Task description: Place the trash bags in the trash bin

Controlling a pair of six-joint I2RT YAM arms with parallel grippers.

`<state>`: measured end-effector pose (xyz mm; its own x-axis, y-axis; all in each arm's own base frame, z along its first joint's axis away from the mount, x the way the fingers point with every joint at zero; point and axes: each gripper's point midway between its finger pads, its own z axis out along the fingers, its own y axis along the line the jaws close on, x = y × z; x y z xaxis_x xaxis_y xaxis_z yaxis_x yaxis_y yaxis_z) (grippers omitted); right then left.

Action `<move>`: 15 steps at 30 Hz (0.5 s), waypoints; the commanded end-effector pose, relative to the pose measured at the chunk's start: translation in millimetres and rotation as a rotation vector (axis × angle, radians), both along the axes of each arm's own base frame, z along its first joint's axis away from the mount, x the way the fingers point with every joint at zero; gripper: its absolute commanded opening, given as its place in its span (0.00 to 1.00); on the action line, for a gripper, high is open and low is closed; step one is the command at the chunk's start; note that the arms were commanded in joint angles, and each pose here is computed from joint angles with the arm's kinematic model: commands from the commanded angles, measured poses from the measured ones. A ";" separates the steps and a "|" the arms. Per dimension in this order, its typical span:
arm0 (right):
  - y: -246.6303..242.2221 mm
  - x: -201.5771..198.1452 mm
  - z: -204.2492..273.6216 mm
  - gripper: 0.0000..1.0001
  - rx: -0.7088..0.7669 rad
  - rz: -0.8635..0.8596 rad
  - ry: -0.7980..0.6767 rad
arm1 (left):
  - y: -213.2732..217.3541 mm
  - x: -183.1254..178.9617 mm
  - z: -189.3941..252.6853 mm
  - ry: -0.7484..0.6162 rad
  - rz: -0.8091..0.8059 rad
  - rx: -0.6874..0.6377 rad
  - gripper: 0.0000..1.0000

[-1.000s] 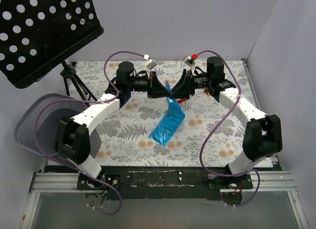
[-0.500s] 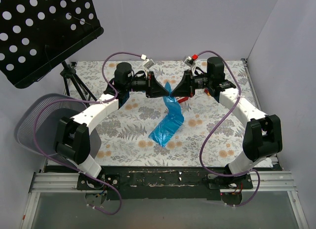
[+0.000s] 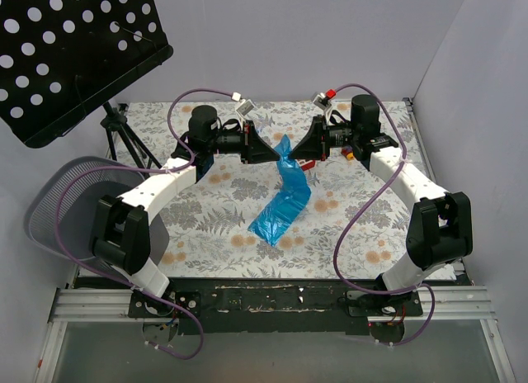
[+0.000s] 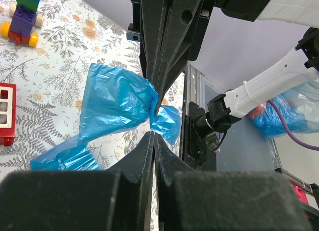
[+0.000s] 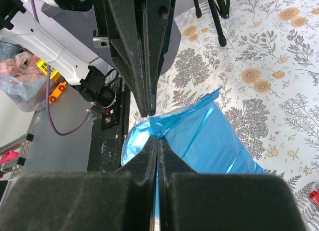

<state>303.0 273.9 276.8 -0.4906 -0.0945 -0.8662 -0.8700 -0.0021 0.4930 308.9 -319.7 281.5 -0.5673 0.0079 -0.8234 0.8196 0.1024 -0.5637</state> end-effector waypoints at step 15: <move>-1.9 -4.9 18.1 0.01 0.025 0.009 -0.036 | -6.7 -6.7 19.8 -0.022 -0.061 -0.051 0.23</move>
